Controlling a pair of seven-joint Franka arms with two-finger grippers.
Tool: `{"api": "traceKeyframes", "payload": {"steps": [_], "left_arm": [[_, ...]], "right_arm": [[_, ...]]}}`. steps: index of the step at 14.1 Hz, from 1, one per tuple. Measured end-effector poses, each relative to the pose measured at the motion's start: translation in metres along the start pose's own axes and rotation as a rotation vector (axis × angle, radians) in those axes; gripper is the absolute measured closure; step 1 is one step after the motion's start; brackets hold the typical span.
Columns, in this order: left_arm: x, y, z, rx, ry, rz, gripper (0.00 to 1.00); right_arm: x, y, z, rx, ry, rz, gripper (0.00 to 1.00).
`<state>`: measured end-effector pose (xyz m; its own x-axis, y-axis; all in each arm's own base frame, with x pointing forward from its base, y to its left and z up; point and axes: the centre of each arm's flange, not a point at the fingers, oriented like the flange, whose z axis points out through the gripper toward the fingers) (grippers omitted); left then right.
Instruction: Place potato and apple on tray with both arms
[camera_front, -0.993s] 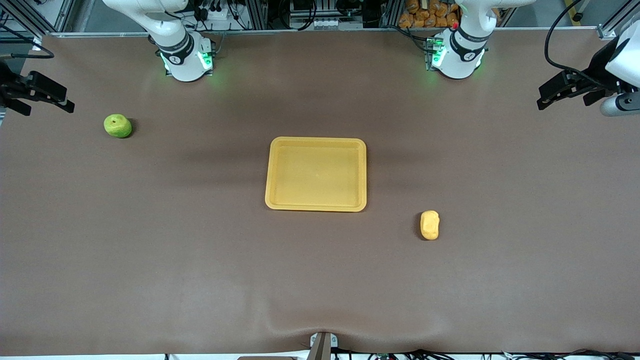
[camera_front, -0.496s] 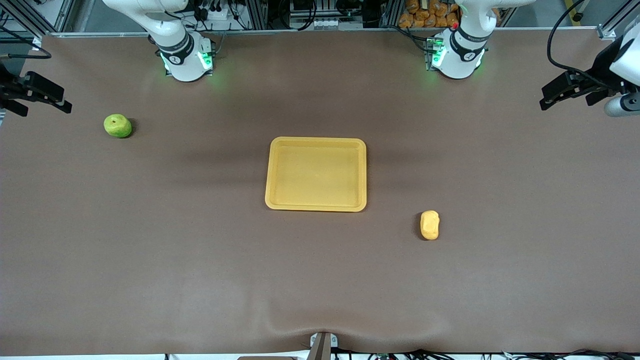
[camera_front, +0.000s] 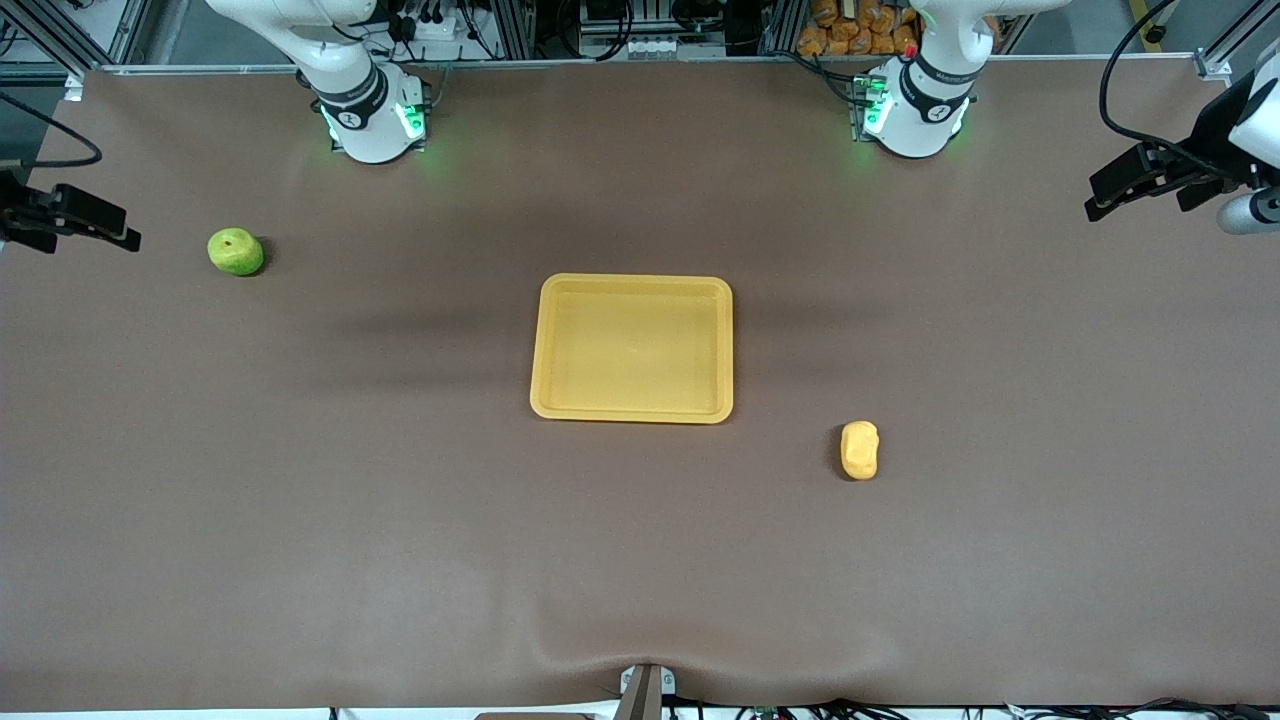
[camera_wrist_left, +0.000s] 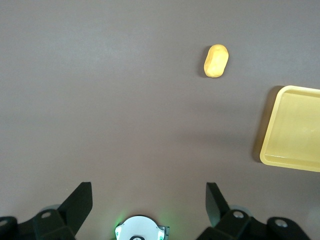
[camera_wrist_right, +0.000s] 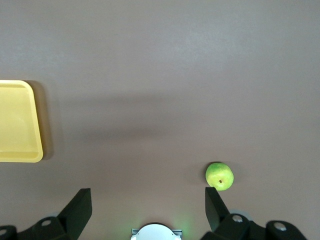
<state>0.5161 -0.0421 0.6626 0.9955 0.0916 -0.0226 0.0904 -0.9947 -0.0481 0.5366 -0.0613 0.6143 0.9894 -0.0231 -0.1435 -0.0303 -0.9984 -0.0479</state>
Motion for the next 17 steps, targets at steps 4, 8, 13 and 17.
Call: {"api": "traceKeyframes", "payload": {"steps": [4,8,13,17], "left_arm": [[0.0,0.0,0.005,0.002,-0.012,0.0,0.0],[0.003,0.002,0.022,0.008,-0.046,0.004,0.0],[0.013,0.01,0.048,0.011,-0.072,0.016,0.0],[0.02,0.02,0.074,0.009,-0.064,0.034,0.0]], "right_arm": [[0.005,0.011,0.009,0.004,-0.019,0.019,0.0],[0.023,0.033,0.041,0.014,-0.079,0.056,0.0],[0.037,0.064,0.072,0.029,-0.136,0.107,0.0],[0.041,0.093,0.103,0.049,-0.208,0.156,0.0]]}}
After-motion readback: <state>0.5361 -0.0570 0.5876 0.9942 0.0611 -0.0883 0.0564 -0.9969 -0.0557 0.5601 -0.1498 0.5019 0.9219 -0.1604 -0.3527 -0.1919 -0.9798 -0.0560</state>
